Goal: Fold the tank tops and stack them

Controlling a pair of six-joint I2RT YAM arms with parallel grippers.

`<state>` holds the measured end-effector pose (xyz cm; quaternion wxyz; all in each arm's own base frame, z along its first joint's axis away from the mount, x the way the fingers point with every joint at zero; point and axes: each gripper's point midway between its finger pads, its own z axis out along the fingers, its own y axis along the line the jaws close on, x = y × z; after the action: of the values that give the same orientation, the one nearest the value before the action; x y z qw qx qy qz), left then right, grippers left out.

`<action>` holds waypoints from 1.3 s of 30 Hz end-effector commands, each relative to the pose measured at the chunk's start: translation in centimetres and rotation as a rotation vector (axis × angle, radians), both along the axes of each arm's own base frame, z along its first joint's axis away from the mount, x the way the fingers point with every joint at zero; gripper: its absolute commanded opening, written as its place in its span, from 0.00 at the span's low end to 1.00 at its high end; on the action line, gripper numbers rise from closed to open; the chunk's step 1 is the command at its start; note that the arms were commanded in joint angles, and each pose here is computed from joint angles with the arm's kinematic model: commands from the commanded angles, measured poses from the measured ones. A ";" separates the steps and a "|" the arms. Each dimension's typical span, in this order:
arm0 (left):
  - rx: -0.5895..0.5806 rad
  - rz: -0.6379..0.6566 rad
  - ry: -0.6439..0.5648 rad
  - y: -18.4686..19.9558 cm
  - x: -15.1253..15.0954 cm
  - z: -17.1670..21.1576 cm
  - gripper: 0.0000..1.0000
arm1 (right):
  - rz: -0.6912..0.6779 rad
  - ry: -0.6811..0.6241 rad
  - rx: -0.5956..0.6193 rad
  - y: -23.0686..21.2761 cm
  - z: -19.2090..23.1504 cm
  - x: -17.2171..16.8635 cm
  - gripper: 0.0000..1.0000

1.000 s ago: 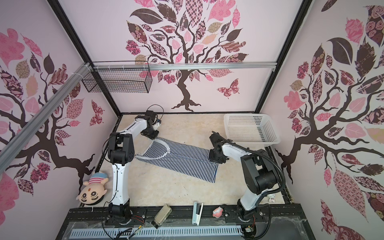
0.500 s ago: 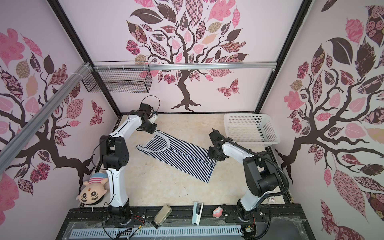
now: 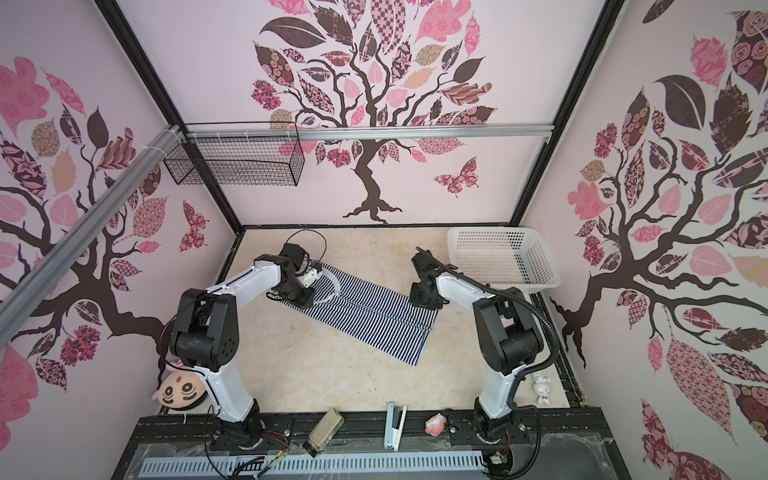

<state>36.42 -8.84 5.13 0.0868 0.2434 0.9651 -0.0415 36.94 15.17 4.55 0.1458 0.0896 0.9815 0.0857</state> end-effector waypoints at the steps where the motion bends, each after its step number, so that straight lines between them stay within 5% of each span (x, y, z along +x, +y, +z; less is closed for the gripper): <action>1: -0.006 -0.008 -0.070 -0.2 1.6 0.2 0.28 | 0.009 0.014 -0.021 0.0 -0.4 0.5 0.34; 24: 0.098 0.010 0.042 1.1 2.6 -3.7 0.28 | -0.001 0.083 -0.074 -0.5 -4.5 0.3 0.33; 39: 0.158 0.005 0.028 0.3 11.1 -4.4 0.28 | -0.011 0.104 0.021 1.0 -3.6 -7.3 0.33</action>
<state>46.77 -8.83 2.41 0.0720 0.2473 0.9661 0.0200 33.37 15.80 2.18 0.1455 0.0984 0.9790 0.1033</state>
